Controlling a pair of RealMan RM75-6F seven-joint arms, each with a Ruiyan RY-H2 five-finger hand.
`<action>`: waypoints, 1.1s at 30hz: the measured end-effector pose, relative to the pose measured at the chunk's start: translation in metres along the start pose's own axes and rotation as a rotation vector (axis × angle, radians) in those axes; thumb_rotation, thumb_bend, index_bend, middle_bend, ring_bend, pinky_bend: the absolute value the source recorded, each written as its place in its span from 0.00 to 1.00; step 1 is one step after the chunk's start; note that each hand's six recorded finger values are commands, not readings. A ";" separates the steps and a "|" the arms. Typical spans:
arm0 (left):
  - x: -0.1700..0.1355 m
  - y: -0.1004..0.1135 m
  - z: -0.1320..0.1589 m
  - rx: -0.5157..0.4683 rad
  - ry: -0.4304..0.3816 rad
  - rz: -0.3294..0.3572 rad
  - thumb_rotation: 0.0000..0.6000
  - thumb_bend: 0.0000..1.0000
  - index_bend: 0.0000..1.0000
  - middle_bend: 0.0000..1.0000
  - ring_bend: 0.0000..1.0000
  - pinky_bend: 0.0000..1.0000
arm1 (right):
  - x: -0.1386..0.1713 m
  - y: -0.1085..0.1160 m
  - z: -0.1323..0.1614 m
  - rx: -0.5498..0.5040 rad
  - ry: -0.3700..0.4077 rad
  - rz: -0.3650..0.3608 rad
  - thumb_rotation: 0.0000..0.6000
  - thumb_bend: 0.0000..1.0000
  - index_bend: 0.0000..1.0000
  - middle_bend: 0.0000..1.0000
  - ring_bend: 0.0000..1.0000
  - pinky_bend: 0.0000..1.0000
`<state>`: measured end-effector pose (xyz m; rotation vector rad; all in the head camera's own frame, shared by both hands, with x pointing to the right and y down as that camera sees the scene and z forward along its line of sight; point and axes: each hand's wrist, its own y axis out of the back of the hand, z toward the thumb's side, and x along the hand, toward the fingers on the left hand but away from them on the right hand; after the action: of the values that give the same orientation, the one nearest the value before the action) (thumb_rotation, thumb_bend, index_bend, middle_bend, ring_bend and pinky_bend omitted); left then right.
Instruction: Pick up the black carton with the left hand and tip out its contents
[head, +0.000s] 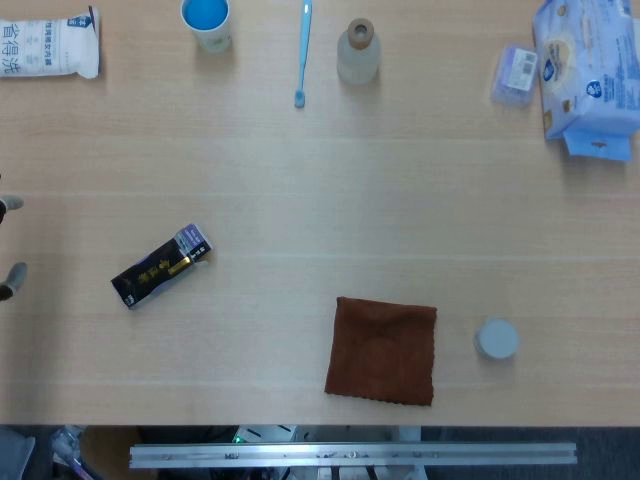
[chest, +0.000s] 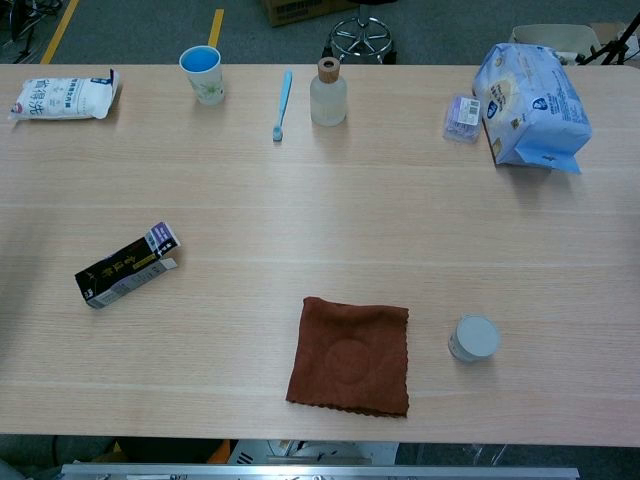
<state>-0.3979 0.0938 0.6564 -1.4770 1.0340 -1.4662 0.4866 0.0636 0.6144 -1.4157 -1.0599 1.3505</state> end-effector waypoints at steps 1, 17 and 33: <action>0.000 0.000 0.000 -0.001 -0.001 0.000 1.00 0.24 0.26 0.11 0.10 0.17 | 0.000 0.000 0.000 0.000 0.000 0.001 1.00 0.21 0.14 0.22 0.13 0.23; -0.003 -0.007 0.008 -0.006 -0.005 -0.022 1.00 0.19 0.26 0.08 0.09 0.17 | -0.006 0.004 0.002 0.000 0.015 -0.015 1.00 0.21 0.14 0.22 0.13 0.23; -0.023 -0.034 0.024 -0.026 0.044 -0.148 1.00 0.14 0.18 0.00 0.00 0.13 | -0.030 0.033 0.016 0.015 0.071 -0.095 1.00 0.21 0.14 0.22 0.13 0.23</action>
<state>-0.3733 0.1273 0.6799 -1.5742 0.9911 -1.6008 0.4698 0.0271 0.5895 -1.3748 -1.0558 1.2289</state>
